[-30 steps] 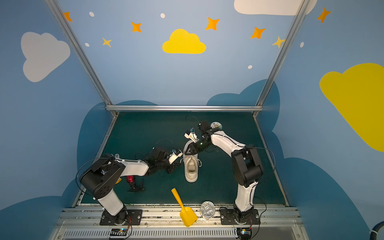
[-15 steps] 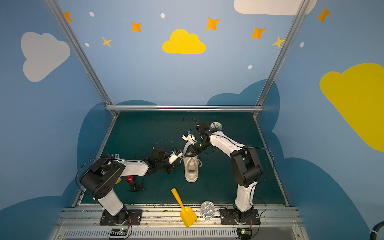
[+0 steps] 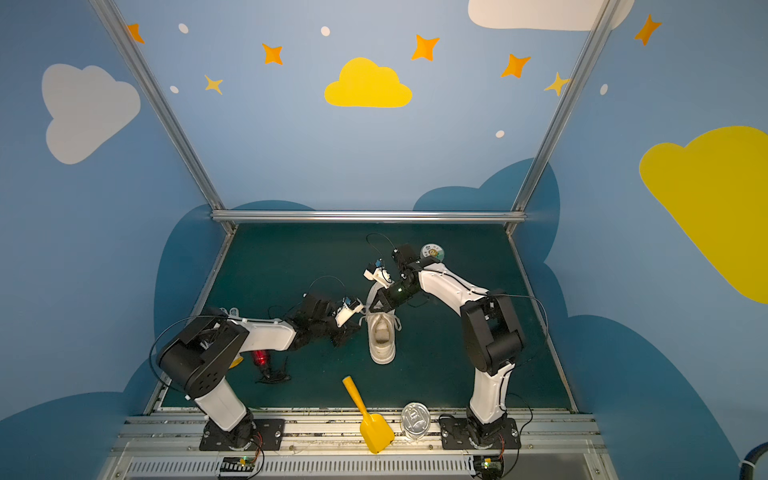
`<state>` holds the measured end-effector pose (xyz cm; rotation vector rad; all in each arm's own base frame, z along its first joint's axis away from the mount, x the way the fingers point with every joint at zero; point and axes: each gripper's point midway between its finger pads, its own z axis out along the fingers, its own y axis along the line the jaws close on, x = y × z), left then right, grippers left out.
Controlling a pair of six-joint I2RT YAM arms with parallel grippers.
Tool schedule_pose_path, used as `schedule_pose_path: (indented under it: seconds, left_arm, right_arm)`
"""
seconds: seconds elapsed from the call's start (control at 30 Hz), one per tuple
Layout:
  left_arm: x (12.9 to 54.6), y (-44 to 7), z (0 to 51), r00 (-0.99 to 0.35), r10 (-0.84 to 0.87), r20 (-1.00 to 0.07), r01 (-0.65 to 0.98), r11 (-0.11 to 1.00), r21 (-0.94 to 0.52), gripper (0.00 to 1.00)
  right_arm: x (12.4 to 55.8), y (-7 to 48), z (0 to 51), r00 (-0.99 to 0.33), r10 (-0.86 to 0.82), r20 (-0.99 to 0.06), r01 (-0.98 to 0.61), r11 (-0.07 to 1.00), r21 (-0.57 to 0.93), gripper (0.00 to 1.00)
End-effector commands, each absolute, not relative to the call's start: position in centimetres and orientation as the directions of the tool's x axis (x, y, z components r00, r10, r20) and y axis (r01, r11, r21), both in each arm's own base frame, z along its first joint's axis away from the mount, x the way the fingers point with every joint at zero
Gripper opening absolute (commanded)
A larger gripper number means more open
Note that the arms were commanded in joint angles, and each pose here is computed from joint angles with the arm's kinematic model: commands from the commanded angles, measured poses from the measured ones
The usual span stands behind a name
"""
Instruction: Tie the shoes
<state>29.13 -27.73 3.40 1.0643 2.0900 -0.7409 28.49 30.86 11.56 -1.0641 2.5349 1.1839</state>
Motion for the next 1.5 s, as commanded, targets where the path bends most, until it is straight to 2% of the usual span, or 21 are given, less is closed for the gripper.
schedule_pose_path:
  seconds: [0.0, 0.3, 0.67, 1.1, 1.47]
  left_arm:
    - [29.1, -28.1, 4.0, -0.449, 0.458, -0.767, 0.85, 0.484, -0.208, 0.03]
    - [29.4, -28.4, 4.0, -0.466, 0.457, -0.758, 0.852, 0.462, -0.246, 0.03]
    - [29.3, -28.9, 3.9, -0.475, 0.473, -0.742, 0.858, 0.435, -0.273, 0.03]
    - [31.7, -29.1, 4.0, -0.498, 0.523, -0.692, 0.854, 0.435, -0.286, 0.03]
    - [33.8, -30.5, 4.3, -0.485, 0.569, -0.664, 0.872, 0.37, -0.32, 0.03]
  right_arm:
    - [28.3, 31.7, 13.4, -0.755, -0.48, -0.448, -0.639, 0.385, 0.666, 0.0]
    - [28.5, 31.1, 14.8, -0.804, -0.351, -0.48, -0.58, 0.286, 0.763, 0.0]
    - [28.4, 31.1, 15.9, -0.83, -0.268, -0.49, -0.538, 0.151, 0.829, 0.0]
    - [27.4, 30.3, 15.8, -0.806, -0.252, -0.536, -0.572, 0.1, 0.814, 0.0]
    - [26.6, 30.1, 15.7, -0.775, -0.281, -0.566, -0.603, 0.062, 0.795, 0.0]
